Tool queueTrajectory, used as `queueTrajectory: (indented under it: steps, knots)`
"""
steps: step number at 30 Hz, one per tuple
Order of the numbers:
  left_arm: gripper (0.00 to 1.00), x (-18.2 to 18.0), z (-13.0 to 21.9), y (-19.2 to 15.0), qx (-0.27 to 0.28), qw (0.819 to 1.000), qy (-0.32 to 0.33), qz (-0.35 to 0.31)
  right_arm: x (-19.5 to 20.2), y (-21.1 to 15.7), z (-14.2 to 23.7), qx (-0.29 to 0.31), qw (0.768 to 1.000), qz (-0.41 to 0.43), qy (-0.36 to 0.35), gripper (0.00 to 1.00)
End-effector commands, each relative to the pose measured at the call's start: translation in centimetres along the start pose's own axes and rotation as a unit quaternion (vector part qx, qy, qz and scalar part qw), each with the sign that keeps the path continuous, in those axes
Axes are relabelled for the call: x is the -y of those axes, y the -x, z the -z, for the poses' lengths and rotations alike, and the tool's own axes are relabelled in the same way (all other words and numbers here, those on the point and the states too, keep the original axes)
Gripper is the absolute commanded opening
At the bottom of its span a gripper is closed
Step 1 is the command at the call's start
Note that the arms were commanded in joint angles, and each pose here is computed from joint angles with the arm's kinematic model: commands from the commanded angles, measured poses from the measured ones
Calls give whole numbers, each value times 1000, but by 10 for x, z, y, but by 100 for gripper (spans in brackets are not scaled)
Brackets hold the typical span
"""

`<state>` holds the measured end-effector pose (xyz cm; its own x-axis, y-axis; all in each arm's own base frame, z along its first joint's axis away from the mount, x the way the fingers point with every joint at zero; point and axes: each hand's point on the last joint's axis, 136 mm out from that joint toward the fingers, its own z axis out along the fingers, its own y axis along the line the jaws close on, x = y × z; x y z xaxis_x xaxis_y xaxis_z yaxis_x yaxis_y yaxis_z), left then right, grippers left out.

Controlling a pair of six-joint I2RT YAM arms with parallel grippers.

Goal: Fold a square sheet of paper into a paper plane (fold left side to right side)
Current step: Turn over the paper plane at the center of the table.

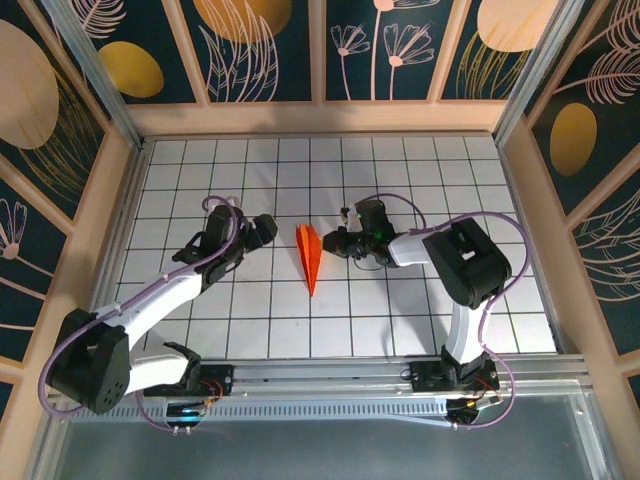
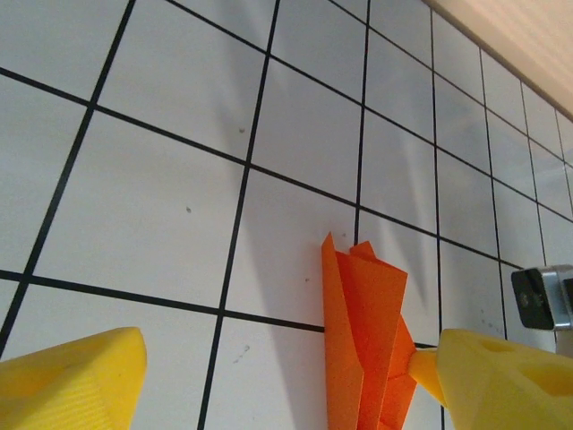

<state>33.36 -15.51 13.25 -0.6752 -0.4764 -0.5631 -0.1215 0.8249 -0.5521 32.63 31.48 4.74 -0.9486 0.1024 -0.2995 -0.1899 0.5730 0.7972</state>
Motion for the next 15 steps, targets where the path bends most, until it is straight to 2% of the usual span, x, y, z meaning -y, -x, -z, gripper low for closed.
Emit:
queueTrajectory:
  steps: [1,9,15]
  knots:
    - [83,6,-6,-3,-10,1000,-21,0,-8,6,6,9,1000,16,0,0]
    - [80,0,-20,-18,-37,999,-17,4,-10,10,10,15,1000,25,-9,12]
    - [79,-5,-23,-21,-37,999,-13,12,-7,15,19,27,998,35,-45,27]
